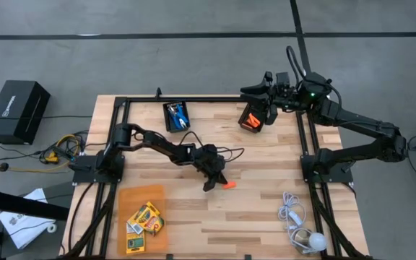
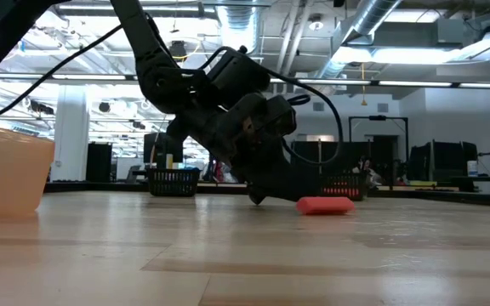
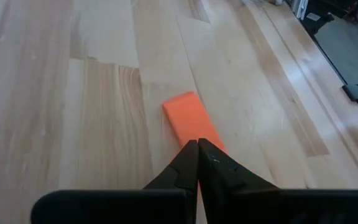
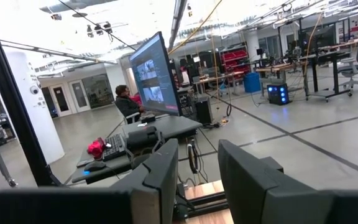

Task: Pick & Place School Supplies
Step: Put the orange eraser into the right black bin

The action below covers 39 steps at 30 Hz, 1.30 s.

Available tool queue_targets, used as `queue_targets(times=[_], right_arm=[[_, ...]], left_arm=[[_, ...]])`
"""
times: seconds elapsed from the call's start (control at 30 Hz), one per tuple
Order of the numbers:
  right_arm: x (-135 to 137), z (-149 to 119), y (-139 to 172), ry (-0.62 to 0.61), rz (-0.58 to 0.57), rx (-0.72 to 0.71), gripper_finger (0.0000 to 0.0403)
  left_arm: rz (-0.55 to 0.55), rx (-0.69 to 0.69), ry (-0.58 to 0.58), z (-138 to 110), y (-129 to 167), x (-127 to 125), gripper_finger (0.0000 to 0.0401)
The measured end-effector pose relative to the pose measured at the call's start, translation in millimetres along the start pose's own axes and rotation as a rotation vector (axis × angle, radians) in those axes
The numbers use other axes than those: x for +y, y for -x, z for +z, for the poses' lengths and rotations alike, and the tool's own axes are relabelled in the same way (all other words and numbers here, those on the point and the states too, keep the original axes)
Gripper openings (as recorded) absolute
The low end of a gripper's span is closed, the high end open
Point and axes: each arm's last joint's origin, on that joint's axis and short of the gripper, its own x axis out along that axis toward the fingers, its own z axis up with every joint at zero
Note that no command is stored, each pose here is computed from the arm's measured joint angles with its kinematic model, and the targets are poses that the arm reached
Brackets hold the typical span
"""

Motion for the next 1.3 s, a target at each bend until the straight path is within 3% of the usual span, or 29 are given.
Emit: queue_targets(times=[0.73,0.93,1.1,1.2,1.3], right_arm=[[0.1,0.2,0.0,0.0,0.001,-0.002,0.0107],[0.1,0.1,0.0,0.0,0.001,-0.002,0.0107],[0.2,0.3,0.0,0.0,0.001,-0.003,0.0107],[0.1,0.4,0.0,-0.011,-0.001,-0.004,0.0107],[-2.5,0.9,0.7,-0.045,-0.012,-0.006,0.0107]], left_arm=[[0.085,-0.01,0.016,1.6,9.5,21.1,0.0],[0.128,-0.049,0.054,12.7,27.2,36.6,0.0007],[0.157,-0.119,0.11,37.0,61.2,39.5,0.0036],[0.154,-0.173,0.069,59.5,84.2,25.9,0.0068],[0.143,-0.129,0.062,62.7,95.5,9.5,0.0106]])
